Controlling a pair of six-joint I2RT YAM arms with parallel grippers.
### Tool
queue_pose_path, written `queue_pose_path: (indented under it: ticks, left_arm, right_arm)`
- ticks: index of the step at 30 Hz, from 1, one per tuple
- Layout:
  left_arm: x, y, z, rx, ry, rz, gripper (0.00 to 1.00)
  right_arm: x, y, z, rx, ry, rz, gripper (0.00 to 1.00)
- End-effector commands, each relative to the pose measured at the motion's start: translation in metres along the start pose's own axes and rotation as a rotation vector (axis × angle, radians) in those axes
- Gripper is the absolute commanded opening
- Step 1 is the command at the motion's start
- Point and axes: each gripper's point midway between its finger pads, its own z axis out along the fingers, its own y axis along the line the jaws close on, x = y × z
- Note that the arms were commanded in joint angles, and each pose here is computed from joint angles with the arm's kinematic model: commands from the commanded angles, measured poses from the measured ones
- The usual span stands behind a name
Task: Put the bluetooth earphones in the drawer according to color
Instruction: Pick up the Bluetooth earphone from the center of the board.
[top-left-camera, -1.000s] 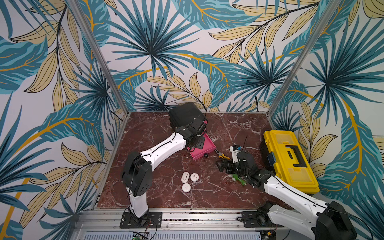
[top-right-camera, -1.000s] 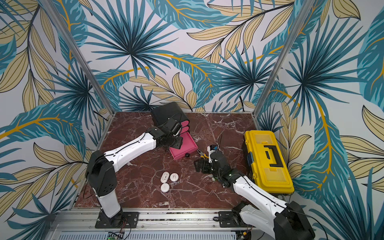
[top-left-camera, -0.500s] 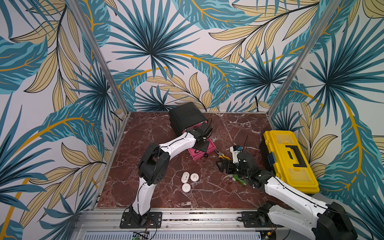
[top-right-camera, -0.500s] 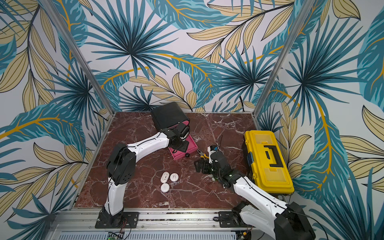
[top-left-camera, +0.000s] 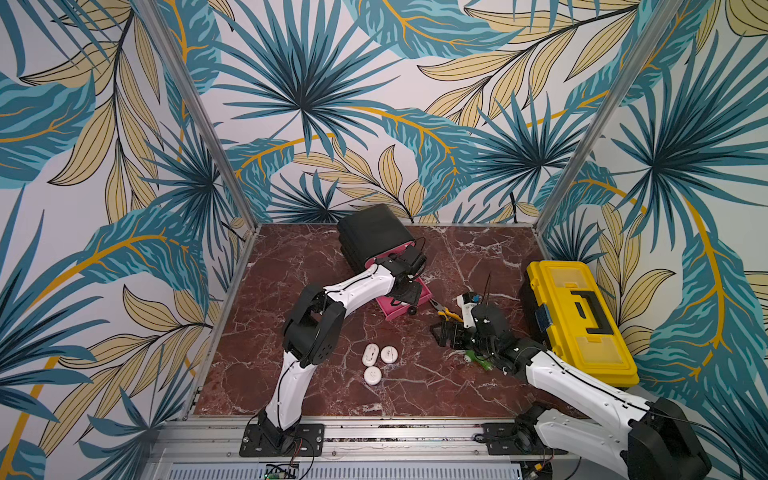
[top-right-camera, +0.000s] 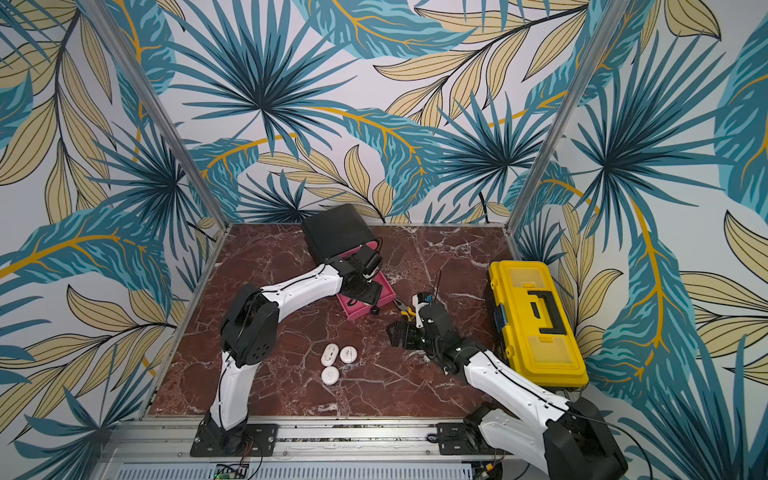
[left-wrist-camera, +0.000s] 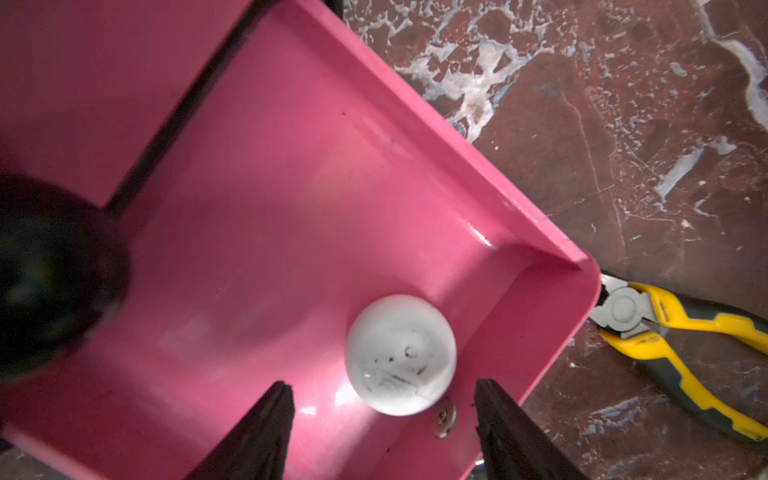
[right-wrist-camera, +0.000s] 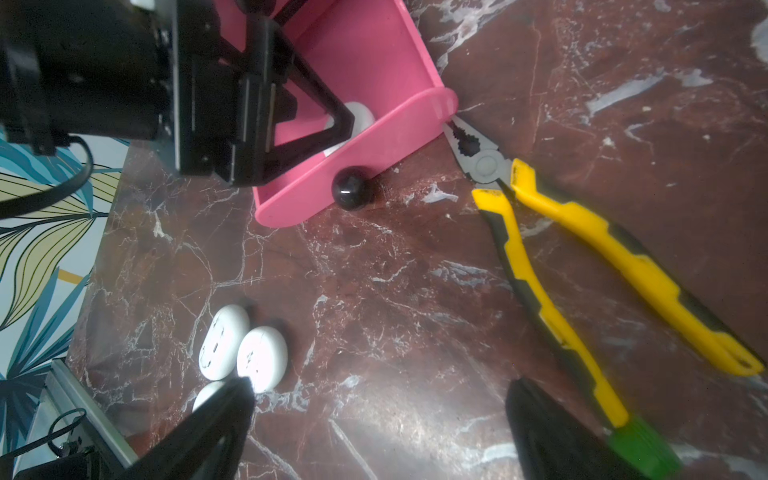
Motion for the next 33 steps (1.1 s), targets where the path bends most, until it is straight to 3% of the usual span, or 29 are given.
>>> queue_pose_path:
  ticks: [1, 7, 15, 25, 33]
  left_arm:
    - [-0.025, -0.009, -0.035, 0.032, -0.083, -0.004, 0.77]
    - [-0.022, -0.014, -0.074, 0.078, -0.14, -0.018, 0.84]
    - [0.015, 0.007, -0.111, 0.079, -0.188, -0.063, 1.0]
    - [0.073, 0.051, -0.109, 0.002, -0.156, -0.127, 1.0]
    - [0.112, 0.093, -0.101, 0.024, -0.118, -0.256, 1.0]
  right_arm:
    - [0.001, 0.004, 0.0, -0.014, 0.018, 0.002, 0.99]
    - [0.005, 0.008, 0.0, -0.035, 0.031, 0.006, 0.99]
    - [0.021, 0.025, 0.007, -0.061, 0.104, -0.045, 0.99]
    - [0.054, 0.052, 0.034, 0.018, 0.245, -0.252, 0.99]
    - [0.082, 0.076, 0.052, 0.082, 0.349, -0.417, 0.99]
